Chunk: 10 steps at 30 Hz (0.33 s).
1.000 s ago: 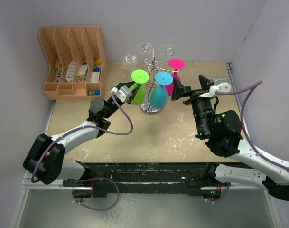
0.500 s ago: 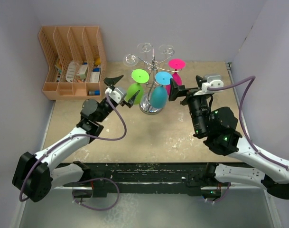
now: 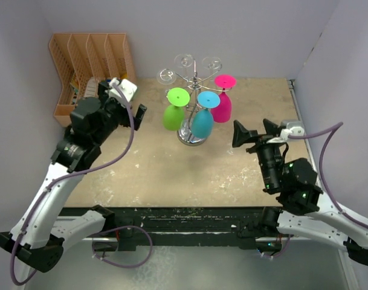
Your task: Place the wine glass upside down on the wine glass rack
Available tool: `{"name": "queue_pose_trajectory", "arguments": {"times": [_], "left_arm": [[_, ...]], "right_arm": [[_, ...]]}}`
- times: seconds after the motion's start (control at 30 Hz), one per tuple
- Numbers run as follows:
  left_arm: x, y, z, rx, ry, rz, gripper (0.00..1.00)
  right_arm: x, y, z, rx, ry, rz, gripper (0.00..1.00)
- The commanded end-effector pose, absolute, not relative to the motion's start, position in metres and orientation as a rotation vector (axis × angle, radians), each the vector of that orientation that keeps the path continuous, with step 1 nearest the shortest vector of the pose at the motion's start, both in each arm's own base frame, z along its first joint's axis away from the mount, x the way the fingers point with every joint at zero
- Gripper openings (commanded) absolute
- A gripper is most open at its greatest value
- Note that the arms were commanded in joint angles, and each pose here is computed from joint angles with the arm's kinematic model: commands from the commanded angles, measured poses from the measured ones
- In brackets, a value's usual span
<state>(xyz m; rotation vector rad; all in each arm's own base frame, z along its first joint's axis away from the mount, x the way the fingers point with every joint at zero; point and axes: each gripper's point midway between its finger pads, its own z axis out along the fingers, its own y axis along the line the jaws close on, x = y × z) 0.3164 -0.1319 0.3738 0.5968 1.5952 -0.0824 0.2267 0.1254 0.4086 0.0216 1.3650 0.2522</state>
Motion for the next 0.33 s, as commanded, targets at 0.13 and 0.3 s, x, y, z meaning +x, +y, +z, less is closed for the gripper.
{"name": "queue_pose_trajectory", "arguments": {"times": [0.13,0.3], "left_arm": [[0.301,-0.088,0.396,0.42,1.847,0.055,0.99],[0.316,-0.066,0.416,0.294,1.824,0.181,0.99]], "right_arm": [[0.23,0.131,0.328,0.097,1.436,0.282,1.0],[0.238,0.133,0.31,0.094,1.487,0.188,1.0]]}}
